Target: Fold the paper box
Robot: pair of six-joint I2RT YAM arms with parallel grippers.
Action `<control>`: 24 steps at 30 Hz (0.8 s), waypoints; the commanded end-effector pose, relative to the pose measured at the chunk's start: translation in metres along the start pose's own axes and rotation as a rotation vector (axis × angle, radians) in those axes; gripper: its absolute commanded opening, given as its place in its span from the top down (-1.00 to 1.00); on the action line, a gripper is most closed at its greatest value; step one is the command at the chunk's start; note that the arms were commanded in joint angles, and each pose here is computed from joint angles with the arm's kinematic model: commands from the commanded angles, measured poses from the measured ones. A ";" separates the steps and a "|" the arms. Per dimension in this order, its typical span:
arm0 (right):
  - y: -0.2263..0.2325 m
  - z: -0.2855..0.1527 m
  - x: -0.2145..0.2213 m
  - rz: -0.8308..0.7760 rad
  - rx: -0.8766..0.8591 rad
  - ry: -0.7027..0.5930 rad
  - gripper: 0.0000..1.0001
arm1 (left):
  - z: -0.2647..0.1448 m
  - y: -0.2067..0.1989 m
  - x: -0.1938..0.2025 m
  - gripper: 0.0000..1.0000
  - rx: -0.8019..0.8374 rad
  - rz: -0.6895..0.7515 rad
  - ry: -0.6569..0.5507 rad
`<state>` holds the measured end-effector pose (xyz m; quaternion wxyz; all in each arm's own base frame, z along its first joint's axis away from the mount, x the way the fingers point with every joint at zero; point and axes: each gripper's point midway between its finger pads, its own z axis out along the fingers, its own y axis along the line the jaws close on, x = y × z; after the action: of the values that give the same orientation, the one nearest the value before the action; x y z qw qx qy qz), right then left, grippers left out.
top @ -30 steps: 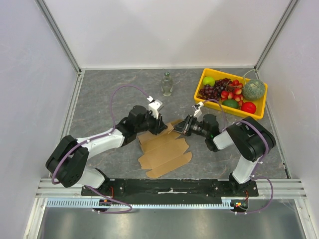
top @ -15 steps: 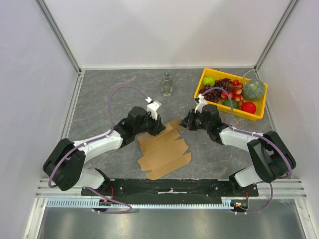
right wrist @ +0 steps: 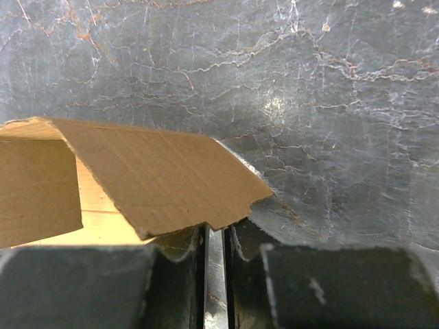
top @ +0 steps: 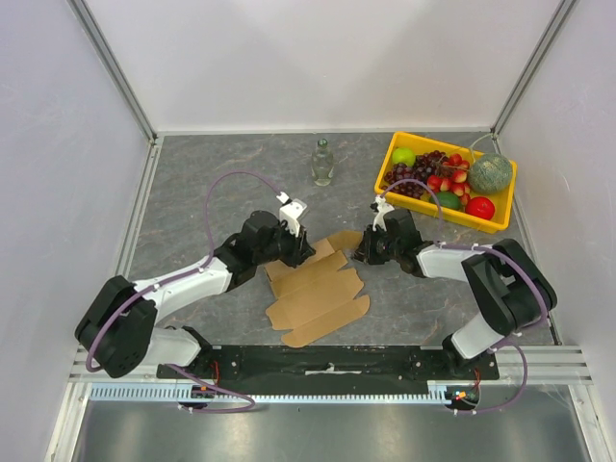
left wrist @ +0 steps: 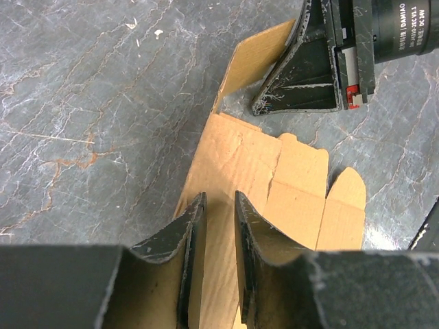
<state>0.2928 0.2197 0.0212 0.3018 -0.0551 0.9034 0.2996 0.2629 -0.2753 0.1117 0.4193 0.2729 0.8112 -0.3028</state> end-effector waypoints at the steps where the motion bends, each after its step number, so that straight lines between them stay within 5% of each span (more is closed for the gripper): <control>1: 0.004 0.004 0.000 -0.026 -0.040 0.000 0.67 | -0.004 -0.005 0.009 0.42 0.016 0.028 0.010; 24: 0.041 -0.001 0.007 0.006 -0.280 -0.023 0.67 | -0.003 -0.005 0.026 0.42 0.012 0.022 0.038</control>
<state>0.2746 0.2419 0.0211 0.2798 -0.0826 0.8781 0.3793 0.2499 -0.2777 0.1088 0.4229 0.2835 0.8024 -0.3115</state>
